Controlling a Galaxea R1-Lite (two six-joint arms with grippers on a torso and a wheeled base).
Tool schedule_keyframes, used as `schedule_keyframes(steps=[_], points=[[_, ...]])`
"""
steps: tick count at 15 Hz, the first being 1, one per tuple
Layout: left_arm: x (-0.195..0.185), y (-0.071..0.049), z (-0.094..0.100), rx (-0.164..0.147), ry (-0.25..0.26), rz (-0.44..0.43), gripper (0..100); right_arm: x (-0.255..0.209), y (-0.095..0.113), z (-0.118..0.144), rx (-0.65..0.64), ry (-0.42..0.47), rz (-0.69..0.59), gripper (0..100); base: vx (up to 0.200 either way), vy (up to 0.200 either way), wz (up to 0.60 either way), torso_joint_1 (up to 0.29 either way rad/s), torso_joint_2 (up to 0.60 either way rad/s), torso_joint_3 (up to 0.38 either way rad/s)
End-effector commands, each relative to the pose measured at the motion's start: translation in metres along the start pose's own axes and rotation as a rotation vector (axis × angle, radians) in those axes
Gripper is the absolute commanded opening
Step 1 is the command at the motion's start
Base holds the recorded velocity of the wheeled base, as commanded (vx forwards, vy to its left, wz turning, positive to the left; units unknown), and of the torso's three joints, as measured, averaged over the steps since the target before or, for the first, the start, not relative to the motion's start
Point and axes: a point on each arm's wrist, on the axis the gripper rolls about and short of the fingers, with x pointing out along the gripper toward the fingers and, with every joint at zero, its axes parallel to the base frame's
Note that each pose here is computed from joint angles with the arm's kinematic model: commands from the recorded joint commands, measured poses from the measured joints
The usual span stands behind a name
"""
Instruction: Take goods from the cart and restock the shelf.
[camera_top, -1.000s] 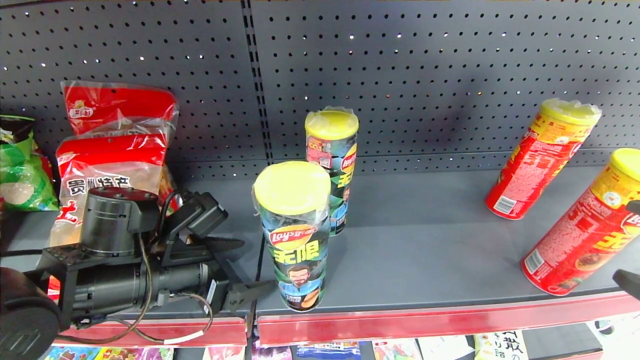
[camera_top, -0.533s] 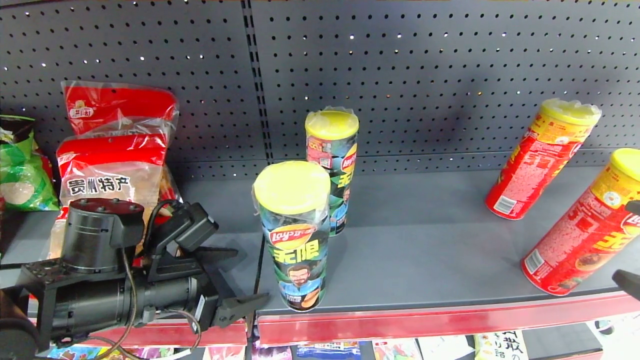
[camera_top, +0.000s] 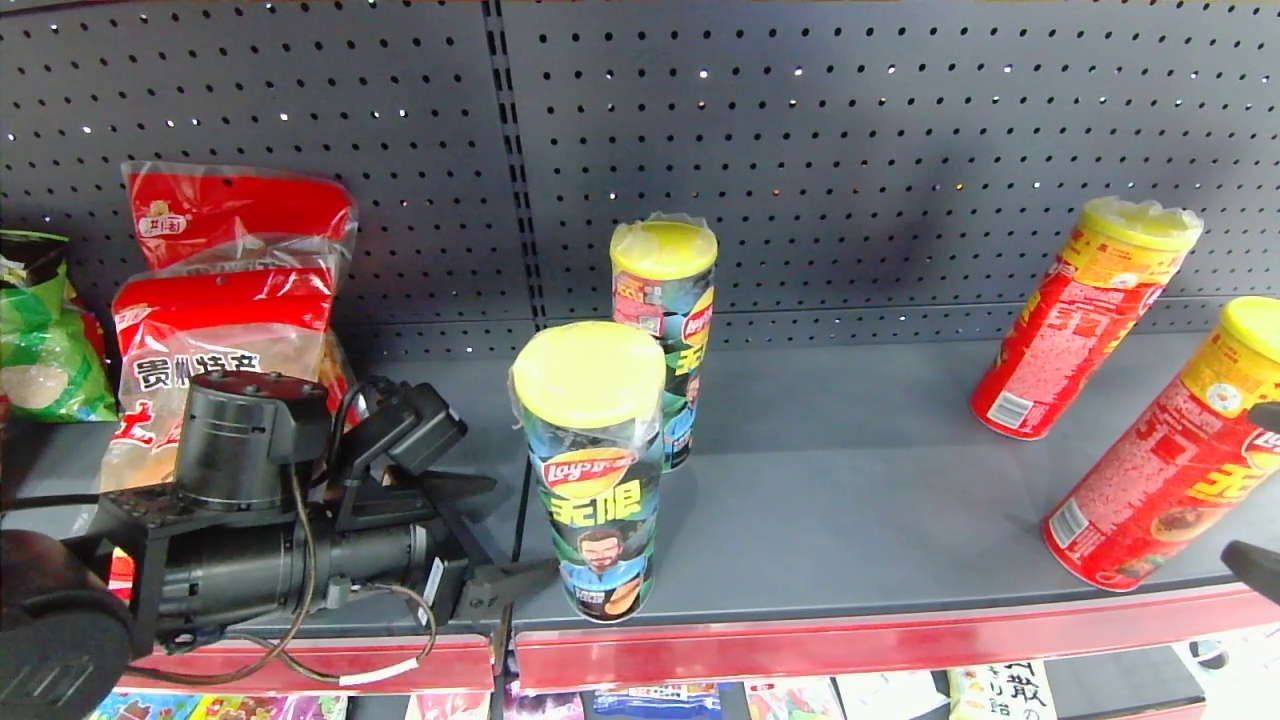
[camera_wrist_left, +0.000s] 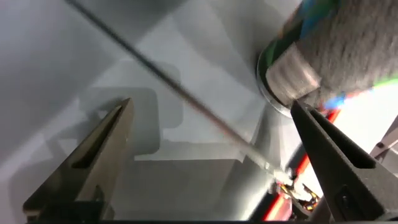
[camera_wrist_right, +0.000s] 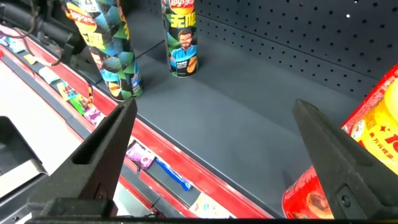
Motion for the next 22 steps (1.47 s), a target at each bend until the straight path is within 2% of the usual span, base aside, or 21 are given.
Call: schedule_keyframes(steps=[1, 6, 11, 15, 22], points=[[0.006, -0.001, 0.000, 0.001, 0.012, -0.015, 100, 0.001, 0.000, 0.000, 0.001, 0.004, 0.001, 100, 0.000, 0.000, 0.00, 0.000, 0.00, 0.000], [0.014, -0.007, -0.001, 0.011, 0.028, -0.046, 100, 0.001, 0.000, 0.000, 0.026, 0.001, 0.001, 100, 0.000, 0.000, 0.00, 0.000, 0.00, 0.000], [0.023, -0.005, 0.005, 0.016, 0.020, -0.048, 100, 0.001, 0.000, -0.001, 0.027, 0.004, 0.001, 100, 0.000, 0.000, 0.00, 0.000, 0.00, 0.000], [0.028, -0.007, 0.010, 0.028, 0.013, -0.060, 100, 0.001, 0.000, -0.001, 0.028, 0.003, 0.000, 100, 0.000, 0.000, 0.00, 0.000, 0.00, 0.000], [0.031, -0.008, 0.011, 0.030, 0.015, -0.064, 100, 0.001, 0.000, -0.001, 0.029, 0.004, 0.001, 100, 0.000, 0.000, 0.00, 0.000, 0.00, 0.000]])
